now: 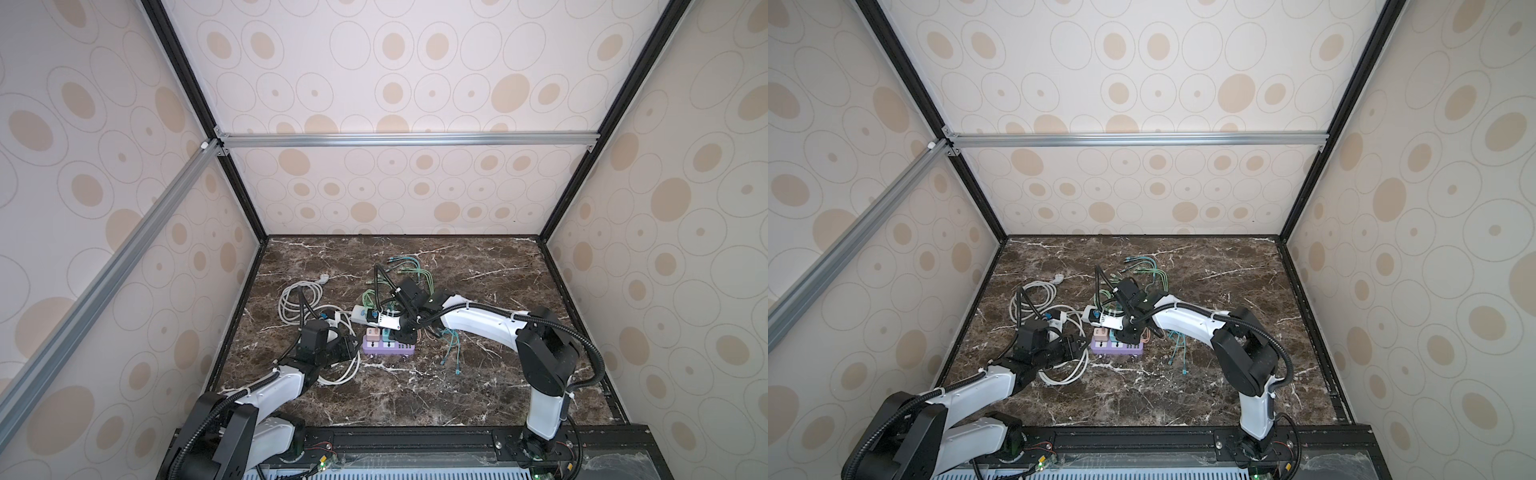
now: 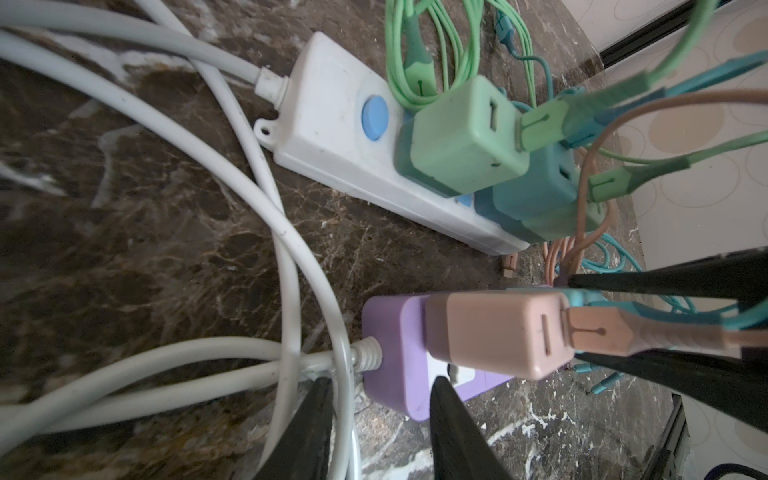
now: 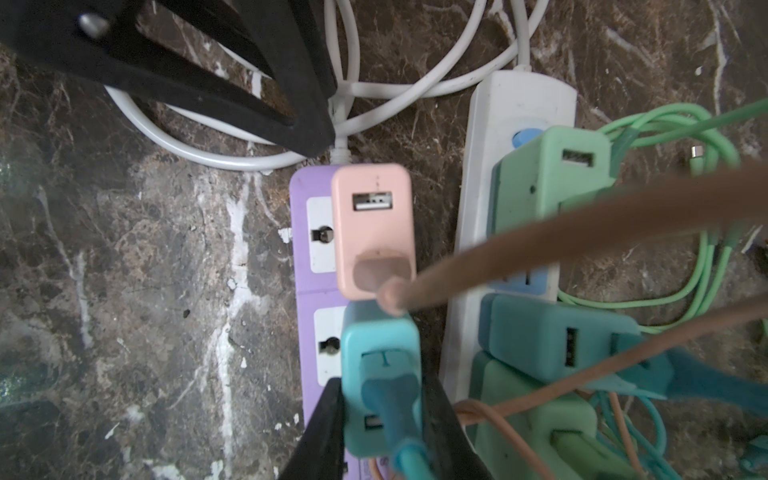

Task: Insert the plug
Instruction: 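Lower the teal charger and press its prongs into the purple strip socket, then open the right gripper and lift it off the plugged teal charger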

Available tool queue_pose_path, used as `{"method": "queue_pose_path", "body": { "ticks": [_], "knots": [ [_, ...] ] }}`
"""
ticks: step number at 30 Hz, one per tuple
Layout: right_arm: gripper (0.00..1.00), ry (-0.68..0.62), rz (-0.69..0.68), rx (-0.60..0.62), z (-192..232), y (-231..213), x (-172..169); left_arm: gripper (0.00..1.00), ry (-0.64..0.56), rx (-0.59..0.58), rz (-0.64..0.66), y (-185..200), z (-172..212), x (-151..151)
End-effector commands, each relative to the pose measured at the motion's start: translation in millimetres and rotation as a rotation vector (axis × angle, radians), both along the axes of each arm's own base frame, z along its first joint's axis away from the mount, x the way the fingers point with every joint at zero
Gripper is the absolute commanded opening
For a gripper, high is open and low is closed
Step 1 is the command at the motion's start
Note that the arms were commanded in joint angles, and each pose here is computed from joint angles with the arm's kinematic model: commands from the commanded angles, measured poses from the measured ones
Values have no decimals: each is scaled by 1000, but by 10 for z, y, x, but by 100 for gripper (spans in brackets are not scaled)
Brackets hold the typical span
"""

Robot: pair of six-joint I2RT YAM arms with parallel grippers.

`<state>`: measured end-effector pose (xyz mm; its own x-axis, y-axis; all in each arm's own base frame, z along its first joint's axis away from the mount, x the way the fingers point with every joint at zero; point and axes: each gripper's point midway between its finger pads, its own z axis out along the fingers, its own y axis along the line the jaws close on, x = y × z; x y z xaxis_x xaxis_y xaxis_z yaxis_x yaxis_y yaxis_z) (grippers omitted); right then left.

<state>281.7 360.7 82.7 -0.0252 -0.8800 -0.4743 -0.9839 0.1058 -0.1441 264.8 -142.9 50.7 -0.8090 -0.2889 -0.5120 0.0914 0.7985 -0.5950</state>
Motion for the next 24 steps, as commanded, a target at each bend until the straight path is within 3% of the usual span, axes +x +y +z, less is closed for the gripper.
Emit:
{"method": "queue_pose_path", "body": {
  "ticks": [1, 6, 10, 15, 17, 18, 24],
  "knots": [
    [18, 18, -38, -77, -162, -158, -55, 41, -51, 29, 6, 20, 154, 91],
    [30, 6, -72, 1, 115, -96, -40, 48, -107, 33, 33, 58, 324, 160],
    [45, -17, -83, 66, 321, -61, -47, 62, -150, 74, 100, 191, 402, 247],
    [54, -27, -102, 97, 494, -76, -62, 69, -190, 90, 181, 373, 557, 398],
    [70, -16, -107, 106, 548, -100, -102, 76, -221, 97, 207, 430, 673, 469],
    [97, -9, -105, 110, 574, -113, -129, 78, -235, 105, 214, 455, 718, 495],
    [100, 61, -110, 173, 699, -166, -351, 88, -326, 189, 317, 721, 1014, 647]
  ]
}}
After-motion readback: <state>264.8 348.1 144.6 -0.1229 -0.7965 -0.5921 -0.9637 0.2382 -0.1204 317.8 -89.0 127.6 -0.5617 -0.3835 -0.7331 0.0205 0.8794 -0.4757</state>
